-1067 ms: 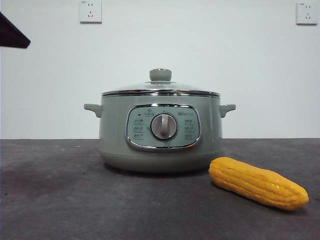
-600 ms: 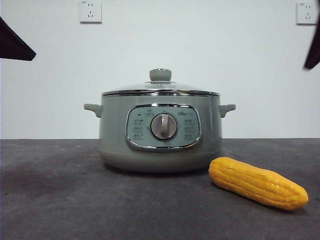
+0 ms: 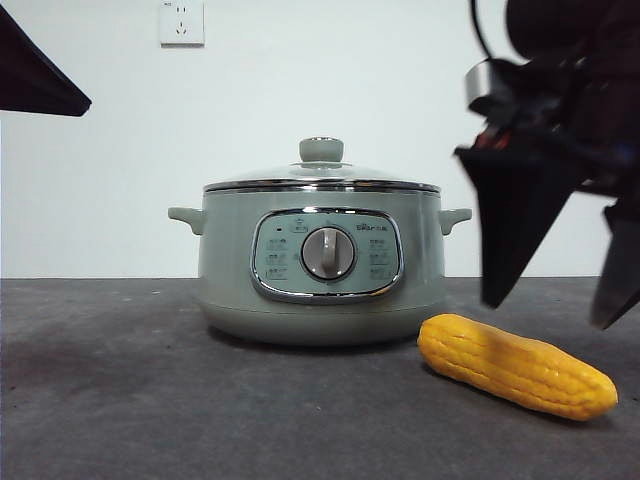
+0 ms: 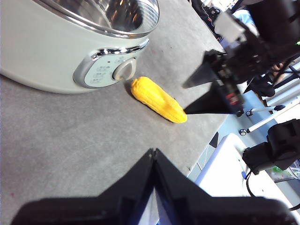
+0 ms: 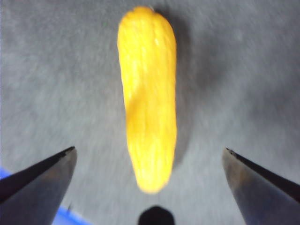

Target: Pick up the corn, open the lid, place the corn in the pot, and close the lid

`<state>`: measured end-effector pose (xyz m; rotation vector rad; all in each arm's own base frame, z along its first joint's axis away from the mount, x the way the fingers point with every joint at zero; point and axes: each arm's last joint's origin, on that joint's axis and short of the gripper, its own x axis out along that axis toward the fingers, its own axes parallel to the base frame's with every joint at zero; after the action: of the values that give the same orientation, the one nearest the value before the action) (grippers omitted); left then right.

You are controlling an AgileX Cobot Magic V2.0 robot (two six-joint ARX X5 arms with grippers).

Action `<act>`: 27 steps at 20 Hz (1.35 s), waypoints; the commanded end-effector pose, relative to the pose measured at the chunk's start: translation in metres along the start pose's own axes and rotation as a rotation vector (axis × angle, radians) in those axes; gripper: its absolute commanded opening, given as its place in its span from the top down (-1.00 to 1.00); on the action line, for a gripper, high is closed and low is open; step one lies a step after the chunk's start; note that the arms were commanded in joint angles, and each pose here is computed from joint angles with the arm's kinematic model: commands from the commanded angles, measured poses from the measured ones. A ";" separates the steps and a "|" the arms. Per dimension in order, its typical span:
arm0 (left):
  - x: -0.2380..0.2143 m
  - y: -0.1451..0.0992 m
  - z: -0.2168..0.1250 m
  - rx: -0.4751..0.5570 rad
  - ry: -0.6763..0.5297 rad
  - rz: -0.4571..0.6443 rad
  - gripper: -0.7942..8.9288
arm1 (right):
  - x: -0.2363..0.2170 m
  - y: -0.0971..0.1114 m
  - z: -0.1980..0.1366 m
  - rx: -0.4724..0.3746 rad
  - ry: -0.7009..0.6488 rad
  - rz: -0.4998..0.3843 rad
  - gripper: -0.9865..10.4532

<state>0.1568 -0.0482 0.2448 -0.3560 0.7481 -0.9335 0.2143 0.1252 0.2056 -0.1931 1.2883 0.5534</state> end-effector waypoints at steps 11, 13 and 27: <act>0.002 0.002 -0.001 -0.016 0.012 0.019 0.85 | 0.045 0.004 0.026 -0.028 0.026 -0.042 0.18; 0.002 0.003 -0.001 -0.016 0.011 0.032 0.85 | 0.048 0.003 0.026 -0.029 0.031 -0.042 0.52; 0.008 -0.007 0.063 -0.003 -0.017 0.018 0.85 | -0.015 0.013 0.026 -0.045 0.014 -0.040 0.86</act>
<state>0.1980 -0.0596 0.2887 -0.3544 0.7312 -0.9073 0.2280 0.1434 0.2286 -0.2539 1.2872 0.5423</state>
